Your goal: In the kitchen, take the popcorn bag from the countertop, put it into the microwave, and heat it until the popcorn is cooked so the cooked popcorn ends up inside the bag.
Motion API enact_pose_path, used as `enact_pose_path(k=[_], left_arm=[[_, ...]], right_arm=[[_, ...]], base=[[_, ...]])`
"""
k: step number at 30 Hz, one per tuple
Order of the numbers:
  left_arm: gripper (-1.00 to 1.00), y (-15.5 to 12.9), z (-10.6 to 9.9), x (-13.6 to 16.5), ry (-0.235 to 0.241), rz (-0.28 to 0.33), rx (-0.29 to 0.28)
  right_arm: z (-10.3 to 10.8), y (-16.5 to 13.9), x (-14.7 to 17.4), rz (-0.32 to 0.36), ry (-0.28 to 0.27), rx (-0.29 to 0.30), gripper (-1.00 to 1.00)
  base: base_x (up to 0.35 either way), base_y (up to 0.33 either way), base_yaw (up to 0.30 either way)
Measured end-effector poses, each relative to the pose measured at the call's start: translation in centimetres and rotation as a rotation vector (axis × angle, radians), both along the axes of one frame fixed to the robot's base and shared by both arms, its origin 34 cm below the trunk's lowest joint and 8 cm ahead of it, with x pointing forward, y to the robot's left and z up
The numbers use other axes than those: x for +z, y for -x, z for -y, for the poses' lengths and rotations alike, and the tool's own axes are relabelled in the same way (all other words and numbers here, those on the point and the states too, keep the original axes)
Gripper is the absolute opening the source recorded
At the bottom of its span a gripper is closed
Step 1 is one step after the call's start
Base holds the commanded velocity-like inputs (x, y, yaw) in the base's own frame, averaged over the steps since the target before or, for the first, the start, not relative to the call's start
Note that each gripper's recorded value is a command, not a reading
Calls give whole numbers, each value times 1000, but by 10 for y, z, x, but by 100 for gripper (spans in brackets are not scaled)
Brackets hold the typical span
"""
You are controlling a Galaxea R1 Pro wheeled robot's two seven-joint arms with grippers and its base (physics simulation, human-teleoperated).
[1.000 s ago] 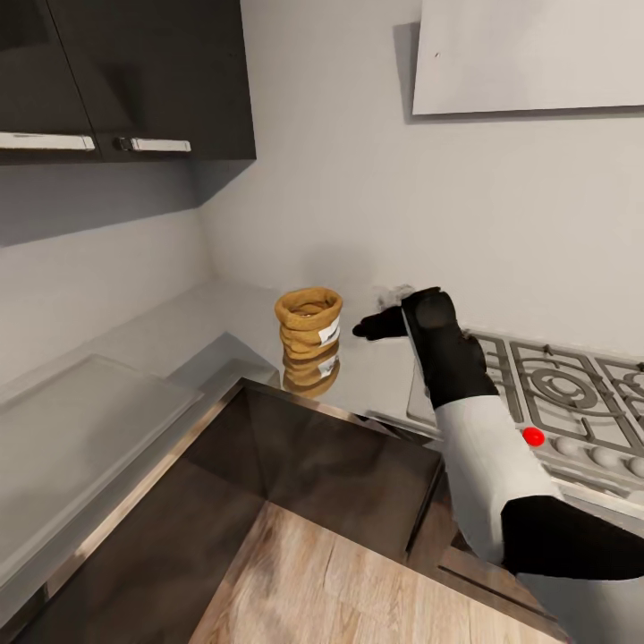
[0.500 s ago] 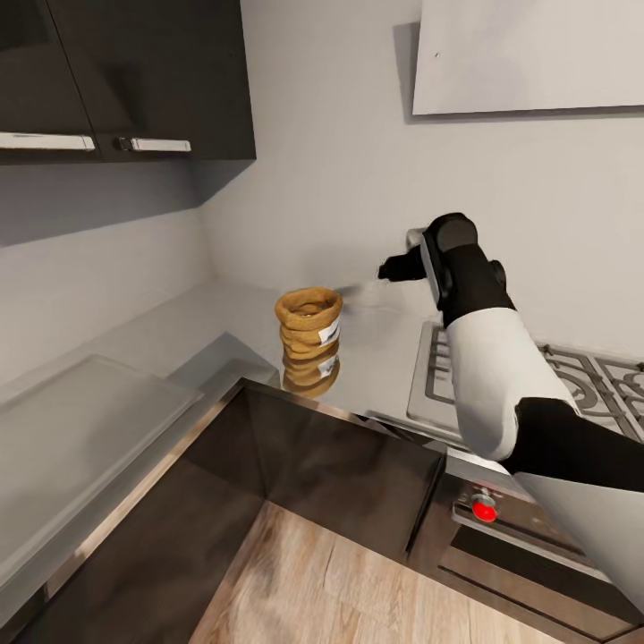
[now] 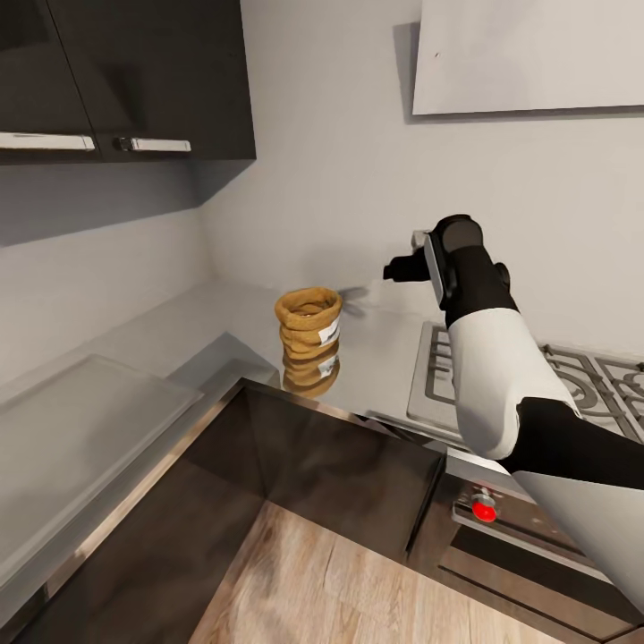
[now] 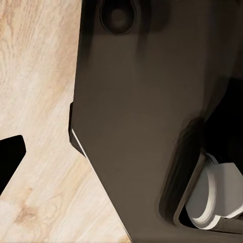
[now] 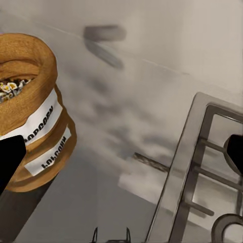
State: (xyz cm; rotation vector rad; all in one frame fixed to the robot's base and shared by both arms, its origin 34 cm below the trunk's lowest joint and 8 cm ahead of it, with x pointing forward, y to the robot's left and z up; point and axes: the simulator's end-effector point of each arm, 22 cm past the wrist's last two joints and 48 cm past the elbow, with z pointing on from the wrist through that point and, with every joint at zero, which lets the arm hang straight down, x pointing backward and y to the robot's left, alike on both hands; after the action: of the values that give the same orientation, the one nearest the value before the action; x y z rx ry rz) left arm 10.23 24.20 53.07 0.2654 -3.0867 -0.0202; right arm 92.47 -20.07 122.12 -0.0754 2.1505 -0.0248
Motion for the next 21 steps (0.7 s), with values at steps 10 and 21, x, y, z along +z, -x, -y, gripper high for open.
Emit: enact_pose_path(k=[10, 21], left_arm=[[100, -1, -1, 0, -1, 2, 0], [100, -1, 0, 0, 0, 2, 0]], right_arm=[[-1, 0, 0, -1, -5, 1, 100], [0, 0, 0, 0, -6, 0, 100]], base=[[0, 0, 129], [0, 0, 273]])
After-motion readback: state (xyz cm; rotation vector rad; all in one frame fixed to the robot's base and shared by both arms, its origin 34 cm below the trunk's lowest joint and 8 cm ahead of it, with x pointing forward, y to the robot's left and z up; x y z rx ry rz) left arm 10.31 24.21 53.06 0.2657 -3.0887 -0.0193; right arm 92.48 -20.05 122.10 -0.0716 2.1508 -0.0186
